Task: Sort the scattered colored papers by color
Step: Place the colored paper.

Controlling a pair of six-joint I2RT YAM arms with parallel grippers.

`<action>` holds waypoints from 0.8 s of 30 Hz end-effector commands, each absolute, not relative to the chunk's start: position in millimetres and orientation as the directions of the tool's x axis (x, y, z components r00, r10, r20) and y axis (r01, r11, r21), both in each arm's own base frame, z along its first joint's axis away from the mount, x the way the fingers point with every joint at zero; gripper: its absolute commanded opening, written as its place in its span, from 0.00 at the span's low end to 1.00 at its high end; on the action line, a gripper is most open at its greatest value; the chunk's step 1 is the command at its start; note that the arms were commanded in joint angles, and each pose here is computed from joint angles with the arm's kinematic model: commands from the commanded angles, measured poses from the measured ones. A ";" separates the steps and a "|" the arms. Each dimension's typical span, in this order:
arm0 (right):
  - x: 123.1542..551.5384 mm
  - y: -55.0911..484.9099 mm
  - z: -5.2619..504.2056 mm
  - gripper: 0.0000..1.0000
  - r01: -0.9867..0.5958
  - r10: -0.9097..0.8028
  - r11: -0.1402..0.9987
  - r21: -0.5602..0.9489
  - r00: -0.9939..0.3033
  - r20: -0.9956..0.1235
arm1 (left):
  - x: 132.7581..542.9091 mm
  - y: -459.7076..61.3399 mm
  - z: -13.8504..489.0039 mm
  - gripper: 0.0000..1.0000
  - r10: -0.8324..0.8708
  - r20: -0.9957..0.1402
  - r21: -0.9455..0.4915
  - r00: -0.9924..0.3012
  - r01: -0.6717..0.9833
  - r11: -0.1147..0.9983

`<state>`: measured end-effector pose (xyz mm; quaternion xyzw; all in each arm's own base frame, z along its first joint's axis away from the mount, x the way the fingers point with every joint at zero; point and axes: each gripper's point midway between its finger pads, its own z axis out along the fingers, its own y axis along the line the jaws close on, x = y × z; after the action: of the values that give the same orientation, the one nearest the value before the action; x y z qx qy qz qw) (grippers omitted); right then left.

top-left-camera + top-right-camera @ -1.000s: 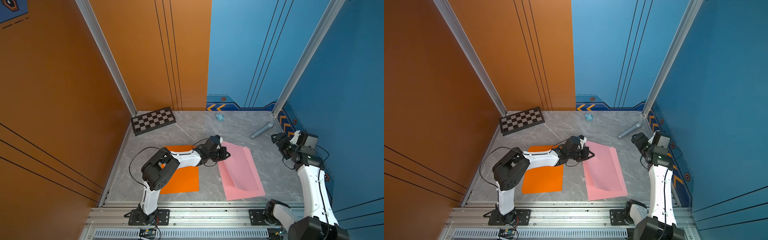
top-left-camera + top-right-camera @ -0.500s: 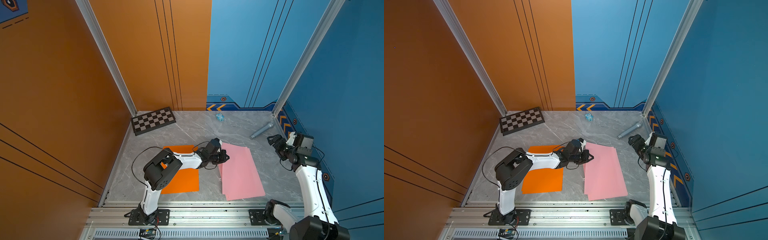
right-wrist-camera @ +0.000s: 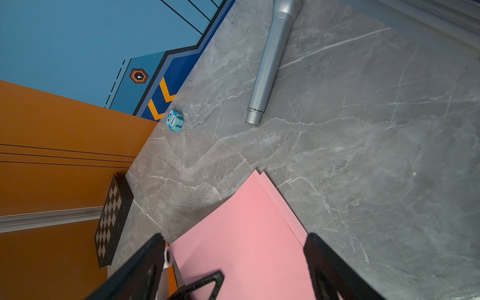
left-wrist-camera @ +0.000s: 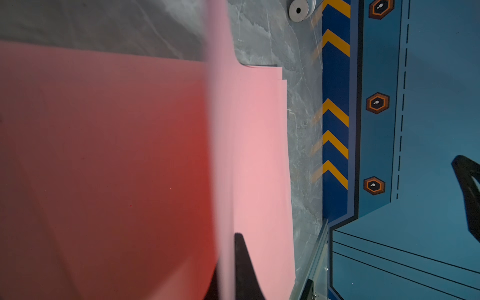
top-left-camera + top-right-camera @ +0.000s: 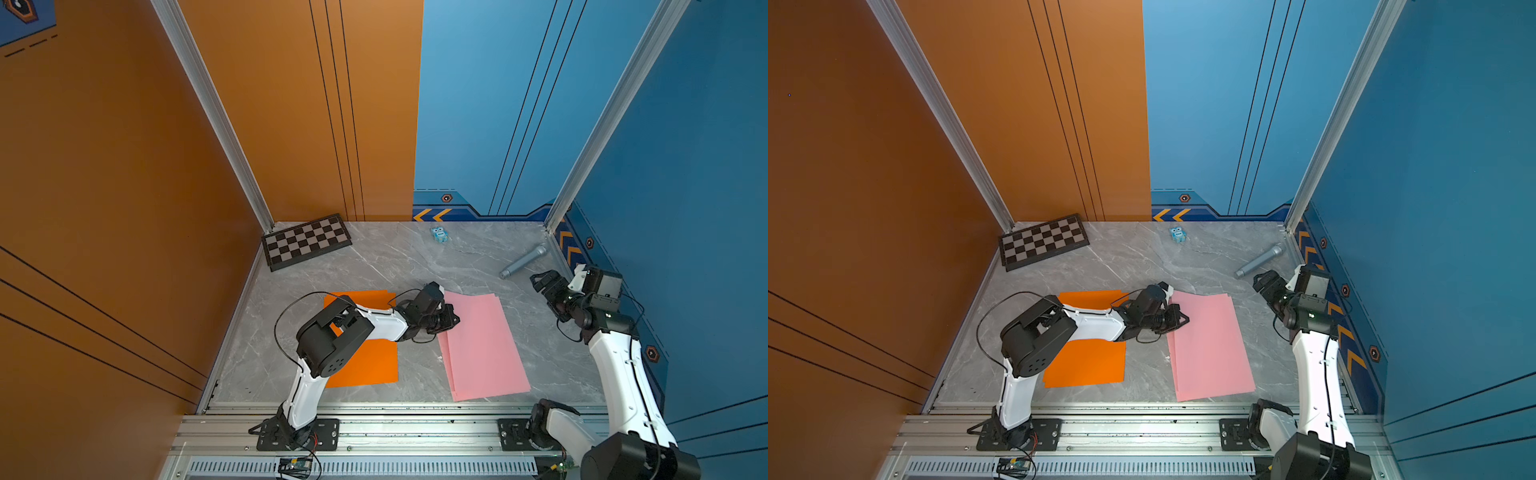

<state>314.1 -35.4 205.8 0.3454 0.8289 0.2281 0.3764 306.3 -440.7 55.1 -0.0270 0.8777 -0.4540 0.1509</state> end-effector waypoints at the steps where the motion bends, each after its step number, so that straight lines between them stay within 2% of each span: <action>1: 315.9 -33.3 202.8 0.86 0.382 0.728 0.674 0.632 -0.488 -0.481 | 304.1 -437.9 45.8 0.17 -0.190 -0.230 -0.800 -0.954 0.074 0.596; 4: 315.0 -33.4 200.3 0.86 0.385 0.725 0.677 0.627 -0.491 -0.482 | 303.2 -437.6 47.0 0.53 -0.189 -0.226 -0.802 -0.956 0.072 0.593; 5: 315.0 -33.2 200.1 0.86 0.384 0.724 0.679 0.626 -0.493 -0.483 | 302.1 -437.6 47.6 0.75 -0.187 -0.224 -0.801 -0.957 0.071 0.594; 6: 314.8 -33.2 199.1 0.86 0.385 0.723 0.680 0.624 -0.494 -0.482 | 302.2 -436.1 48.0 0.90 -0.187 -0.222 -0.797 -0.957 0.067 0.600; 7: 314.7 -33.5 198.2 0.86 0.387 0.722 0.681 0.622 -0.495 -0.483 | 300.9 -435.0 49.7 0.98 -0.177 -0.232 -0.784 -0.956 0.076 0.616; 13: 314.5 -33.9 183.4 0.86 0.406 0.719 0.685 0.605 -0.513 -0.469 | 298.3 -400.9 60.6 0.98 -0.108 -0.353 -0.561 -0.929 0.117 0.820; 16: 315.8 -34.2 178.4 0.86 0.412 0.715 0.689 0.597 -0.524 -0.463 | 295.1 -370.6 62.4 0.98 -0.067 -0.373 -0.416 -0.926 0.102 0.904; 21: 317.1 -36.6 168.3 0.87 0.431 0.707 0.699 0.571 -0.537 -0.460 | 291.2 -328.4 77.0 0.98 -0.046 -0.420 -0.306 -0.906 0.094 0.947; 24: 320.0 -35.8 158.6 0.87 0.441 0.703 0.702 0.560 -0.554 -0.445 | 293.1 -304.3 101.8 0.98 -0.041 -0.489 -0.258 -0.871 0.100 0.961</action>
<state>317.9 -33.6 170.0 0.3405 0.8506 0.2138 0.3389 294.3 -347.3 90.7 0.0046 0.9506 -0.2157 0.2231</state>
